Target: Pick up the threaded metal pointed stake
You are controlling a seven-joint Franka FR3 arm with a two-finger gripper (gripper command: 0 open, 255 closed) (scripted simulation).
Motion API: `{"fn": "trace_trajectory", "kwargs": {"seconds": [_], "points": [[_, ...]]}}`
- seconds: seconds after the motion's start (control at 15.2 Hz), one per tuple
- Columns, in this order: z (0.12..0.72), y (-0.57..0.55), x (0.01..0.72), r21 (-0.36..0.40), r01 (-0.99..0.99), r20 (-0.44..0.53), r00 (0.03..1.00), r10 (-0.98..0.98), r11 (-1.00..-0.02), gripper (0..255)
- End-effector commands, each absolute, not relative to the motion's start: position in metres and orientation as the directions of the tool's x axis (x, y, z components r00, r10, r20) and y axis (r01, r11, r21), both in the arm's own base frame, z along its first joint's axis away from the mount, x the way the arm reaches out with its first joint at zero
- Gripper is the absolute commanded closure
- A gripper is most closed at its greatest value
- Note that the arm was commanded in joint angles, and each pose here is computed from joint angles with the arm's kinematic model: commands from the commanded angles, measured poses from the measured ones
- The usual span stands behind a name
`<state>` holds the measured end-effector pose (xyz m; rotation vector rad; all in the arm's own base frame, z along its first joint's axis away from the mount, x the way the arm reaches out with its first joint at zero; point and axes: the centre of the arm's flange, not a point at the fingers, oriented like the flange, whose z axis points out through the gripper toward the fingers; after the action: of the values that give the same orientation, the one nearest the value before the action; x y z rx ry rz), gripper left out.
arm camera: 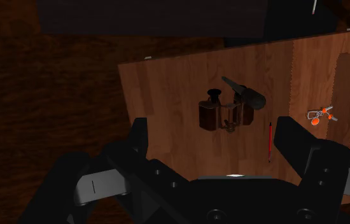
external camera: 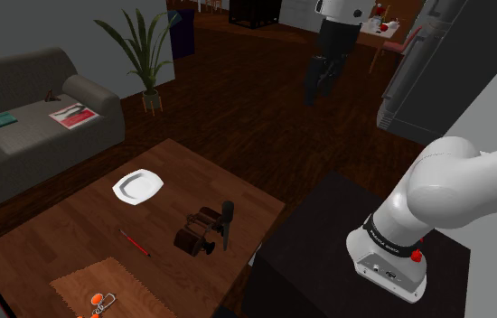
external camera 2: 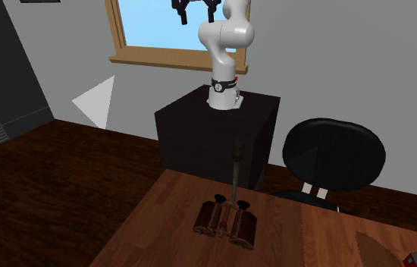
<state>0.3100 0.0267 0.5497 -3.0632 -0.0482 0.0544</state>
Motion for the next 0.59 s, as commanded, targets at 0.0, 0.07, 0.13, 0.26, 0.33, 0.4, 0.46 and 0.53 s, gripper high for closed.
{"fn": "trace_trajectory", "kwargs": {"seconds": [0.0, 0.07, 0.13, 0.26, 0.33, 0.4, 0.46, 0.53], "points": [[0.550, 0.027, 0.310, -0.078, 0.030, -0.034, 0.999, 0.033, -0.997, 0], [0.539, 0.034, 0.314, -0.076, 0.043, -0.032, 0.998, 0.046, -0.996, 0], [0.528, 0.041, 0.318, -0.074, 0.056, -0.031, 0.998, 0.058, -0.996, 0], [0.507, 0.055, 0.325, -0.070, 0.082, -0.027, 0.996, 0.084, -0.994, 0], [0.496, 0.062, 0.329, -0.068, 0.095, -0.025, 0.995, 0.096, -0.993, 0], [0.486, 0.069, 0.333, -0.066, 0.107, -0.023, 0.994, 0.109, -0.992, 0], [0.475, 0.076, 0.336, -0.064, 0.120, -0.022, 0.992, 0.122, -0.991, 0], [0.464, 0.083, 0.340, -0.062, 0.133, -0.020, 0.991, 0.135, -0.989, 0]]}}
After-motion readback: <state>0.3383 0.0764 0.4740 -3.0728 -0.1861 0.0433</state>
